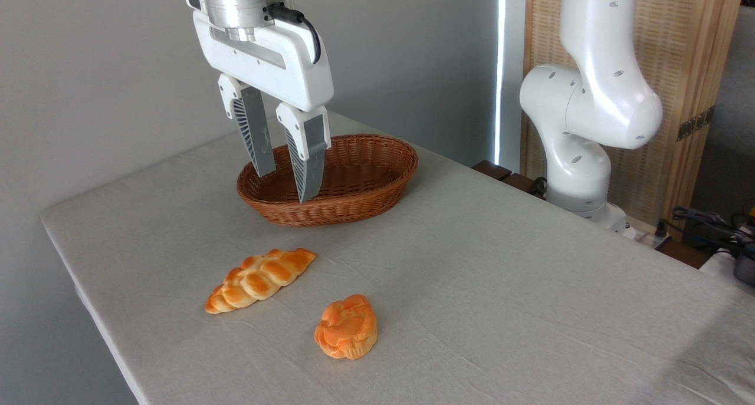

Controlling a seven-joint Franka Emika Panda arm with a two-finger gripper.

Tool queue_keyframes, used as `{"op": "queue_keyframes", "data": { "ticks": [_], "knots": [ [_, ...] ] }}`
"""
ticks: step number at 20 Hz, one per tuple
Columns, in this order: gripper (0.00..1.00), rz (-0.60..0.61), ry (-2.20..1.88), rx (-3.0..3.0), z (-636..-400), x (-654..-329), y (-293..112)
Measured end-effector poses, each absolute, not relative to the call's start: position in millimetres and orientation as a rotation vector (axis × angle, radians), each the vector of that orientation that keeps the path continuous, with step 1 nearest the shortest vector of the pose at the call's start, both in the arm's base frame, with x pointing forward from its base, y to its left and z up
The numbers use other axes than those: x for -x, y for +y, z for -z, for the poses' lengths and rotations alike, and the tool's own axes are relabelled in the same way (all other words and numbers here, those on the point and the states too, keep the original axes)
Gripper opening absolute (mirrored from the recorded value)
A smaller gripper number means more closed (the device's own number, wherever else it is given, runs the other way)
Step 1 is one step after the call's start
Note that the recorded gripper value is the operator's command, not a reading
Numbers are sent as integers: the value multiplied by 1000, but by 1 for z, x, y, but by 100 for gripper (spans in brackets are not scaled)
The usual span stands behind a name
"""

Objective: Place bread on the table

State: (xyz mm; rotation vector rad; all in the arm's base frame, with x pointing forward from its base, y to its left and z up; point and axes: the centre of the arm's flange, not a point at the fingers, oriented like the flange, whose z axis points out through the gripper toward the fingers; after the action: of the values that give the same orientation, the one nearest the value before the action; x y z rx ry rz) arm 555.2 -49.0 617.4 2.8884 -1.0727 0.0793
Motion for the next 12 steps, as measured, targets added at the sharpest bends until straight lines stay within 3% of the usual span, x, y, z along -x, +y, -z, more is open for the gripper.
{"op": "queue_keyframes", "data": {
  "ticks": [12],
  "knots": [
    [100, -78, -1080, -2886, -617, -555, -51]
  ]
}}
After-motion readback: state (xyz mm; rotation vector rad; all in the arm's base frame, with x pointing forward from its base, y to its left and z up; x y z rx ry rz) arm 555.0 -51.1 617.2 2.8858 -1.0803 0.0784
